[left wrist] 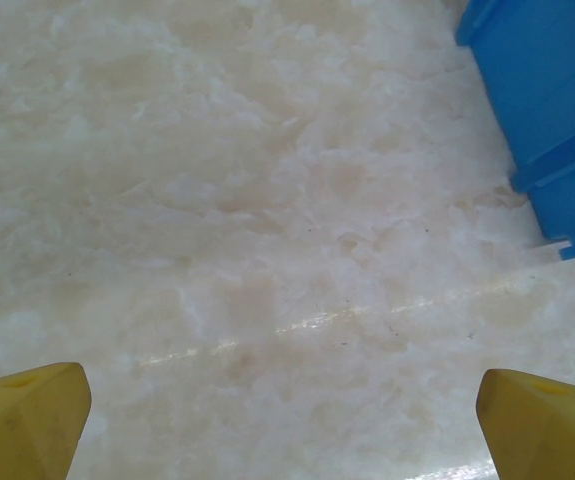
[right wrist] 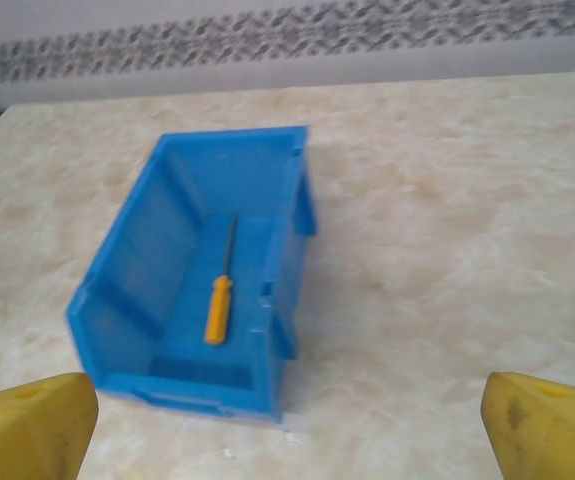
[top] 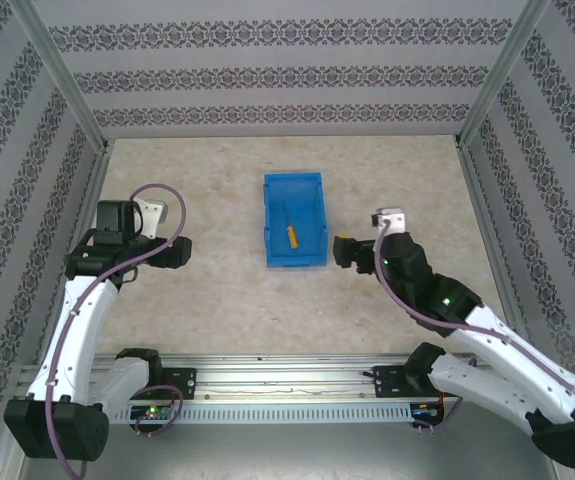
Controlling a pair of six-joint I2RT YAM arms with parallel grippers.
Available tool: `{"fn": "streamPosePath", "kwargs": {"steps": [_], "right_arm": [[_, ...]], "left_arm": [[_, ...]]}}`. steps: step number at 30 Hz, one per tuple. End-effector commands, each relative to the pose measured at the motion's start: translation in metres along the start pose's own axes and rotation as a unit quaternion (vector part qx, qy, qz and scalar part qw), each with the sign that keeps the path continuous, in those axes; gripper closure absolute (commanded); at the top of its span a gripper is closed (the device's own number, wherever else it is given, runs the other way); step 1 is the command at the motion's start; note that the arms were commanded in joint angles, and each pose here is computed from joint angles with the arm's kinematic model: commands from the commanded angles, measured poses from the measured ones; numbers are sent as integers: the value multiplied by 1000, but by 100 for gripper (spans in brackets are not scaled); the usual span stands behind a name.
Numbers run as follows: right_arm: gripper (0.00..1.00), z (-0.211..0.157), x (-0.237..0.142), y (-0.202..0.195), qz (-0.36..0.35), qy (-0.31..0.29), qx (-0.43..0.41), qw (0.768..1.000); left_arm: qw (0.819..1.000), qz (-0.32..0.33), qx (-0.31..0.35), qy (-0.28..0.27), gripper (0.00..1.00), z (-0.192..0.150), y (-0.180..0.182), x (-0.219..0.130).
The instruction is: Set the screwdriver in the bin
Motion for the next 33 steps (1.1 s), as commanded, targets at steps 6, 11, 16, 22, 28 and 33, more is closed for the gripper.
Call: {"fn": "streamPosePath", "kwargs": {"steps": [6,11,16,22,28,33], "right_arm": [[2,-34,-14,-24,-23,-33,24,999],[2,-39,-8,-33,-67,-3,9,998],[2,-38,10,-35,-98,19,-19,995],[2,-37,30,-47,-142,-3,-50,989],[2,-37,38,-73,-182,-26,-30,983],[2,-55,42,-89,-202,-45,-24,978]], "left_arm": [[996,47,-16,-74,1,9,12,17],[989,57,-36,-130,1,7,18,25],[981,61,-40,-182,1,6,23,33],[967,60,-38,-246,1,3,29,53],[957,33,-36,-287,1,-6,33,93],[945,49,-42,-319,1,-5,42,114]]}}
Point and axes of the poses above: each hand's point on the last joint's axis, 136 mm out from that joint toward the fingers, its own x axis out along the fingers, its own y axis along the line the jaws close on, z = x × y, the point moved 7 cm from there along -x, back along the fingers, and after that the axes turned 13 degrees about -x, right-handed, at the moved point
